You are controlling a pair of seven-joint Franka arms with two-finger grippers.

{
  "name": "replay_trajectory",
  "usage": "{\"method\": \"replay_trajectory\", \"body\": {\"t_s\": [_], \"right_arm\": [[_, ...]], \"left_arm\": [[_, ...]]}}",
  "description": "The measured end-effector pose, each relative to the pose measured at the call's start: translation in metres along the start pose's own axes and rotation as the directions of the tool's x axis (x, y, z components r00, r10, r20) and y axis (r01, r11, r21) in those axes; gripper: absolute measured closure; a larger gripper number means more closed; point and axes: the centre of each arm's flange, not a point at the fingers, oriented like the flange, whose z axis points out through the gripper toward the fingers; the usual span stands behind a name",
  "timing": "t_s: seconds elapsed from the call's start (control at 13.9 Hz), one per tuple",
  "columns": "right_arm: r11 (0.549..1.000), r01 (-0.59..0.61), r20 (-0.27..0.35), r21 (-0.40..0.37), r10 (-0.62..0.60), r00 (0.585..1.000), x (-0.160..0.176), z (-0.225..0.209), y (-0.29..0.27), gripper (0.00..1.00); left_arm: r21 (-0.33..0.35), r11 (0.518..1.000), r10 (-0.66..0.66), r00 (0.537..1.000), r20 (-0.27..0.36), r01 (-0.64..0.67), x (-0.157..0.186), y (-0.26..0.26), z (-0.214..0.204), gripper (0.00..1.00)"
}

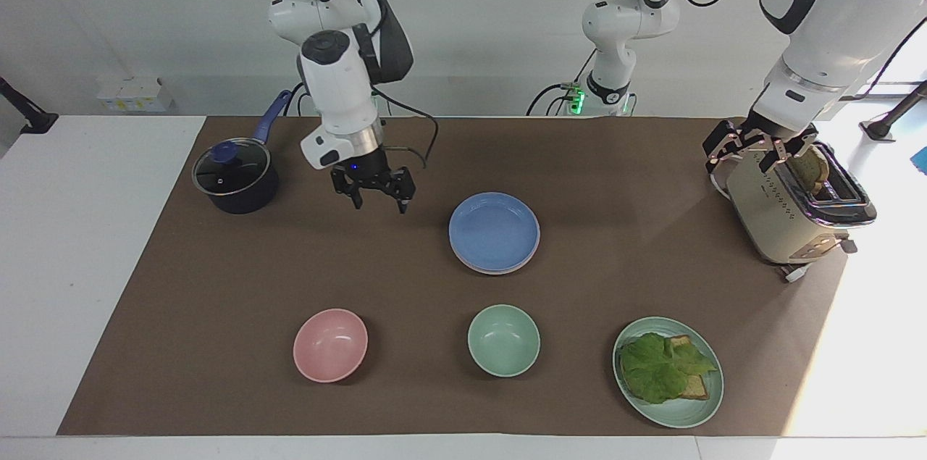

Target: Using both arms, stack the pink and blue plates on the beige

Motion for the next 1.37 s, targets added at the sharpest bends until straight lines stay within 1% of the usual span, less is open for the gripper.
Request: {"method": "replay_trajectory", "body": {"t_s": [0.14, 0.29, 0.36, 0.43, 0.5, 0.65, 0.79, 0.93, 1.37], "right_arm": [[1.0, 0.0, -0.004, -0.021, 0.0, 1.0, 0.024, -0.036, 0.051, 0.0], [1.0, 0.003, -0.035, -0.031, -0.004, 0.999, 0.052, -0.071, 0.1, 0.0], [0.999, 0.0, -0.053, -0.047, -0.003, 0.999, 0.062, -0.087, 0.121, 0.0], [0.997, 0.002, -0.059, -0.073, -0.006, 0.998, 0.068, -0.099, 0.134, 0.0], [0.995, 0.009, -0.051, -0.103, -0.014, 0.999, 0.071, -0.111, 0.14, 0.0], [0.991, 0.021, 0.0, -0.134, -0.021, 1.0, 0.067, -0.134, 0.135, 0.0], [0.989, 0.027, 0.05, -0.146, -0.02, 0.999, 0.06, -0.159, 0.13, 0.0], [0.987, 0.036, 0.089, -0.154, -0.023, 0.996, 0.053, -0.17, 0.125, 0.0], [0.989, 0.056, 0.104, -0.136, -0.042, 0.994, 0.048, -0.173, 0.112, 0.0]], "left_arm": [[0.0, 1.0, 0.0, 1.0, 0.0, 0.0, 0.0, 0.0, 0.0, 0.0], [0.0, 1.0, 0.0, 1.0, 0.0, 0.0, 0.0, 0.0, 0.0, 0.0], [0.0, 1.0, 0.0, 1.0, 0.0, 0.0, 0.0, 0.0, 0.0, 0.0], [0.0, 1.0, 0.0, 1.0, 0.0, 0.0, 0.0, 0.0, 0.0, 0.0], [0.0, 1.0, 0.0, 1.0, 0.0, 0.0, 0.0, 0.0, 0.0, 0.0], [0.0, 1.0, 0.0, 1.0, 0.0, 0.0, 0.0, 0.0, 0.0, 0.0], [0.0, 1.0, 0.0, 1.0, 0.0, 0.0, 0.0, 0.0, 0.0, 0.0], [0.0, 1.0, 0.0, 1.0, 0.0, 0.0, 0.0, 0.0, 0.0, 0.0], [0.0, 1.0, 0.0, 1.0, 0.0, 0.0, 0.0, 0.0, 0.0, 0.0]]}}
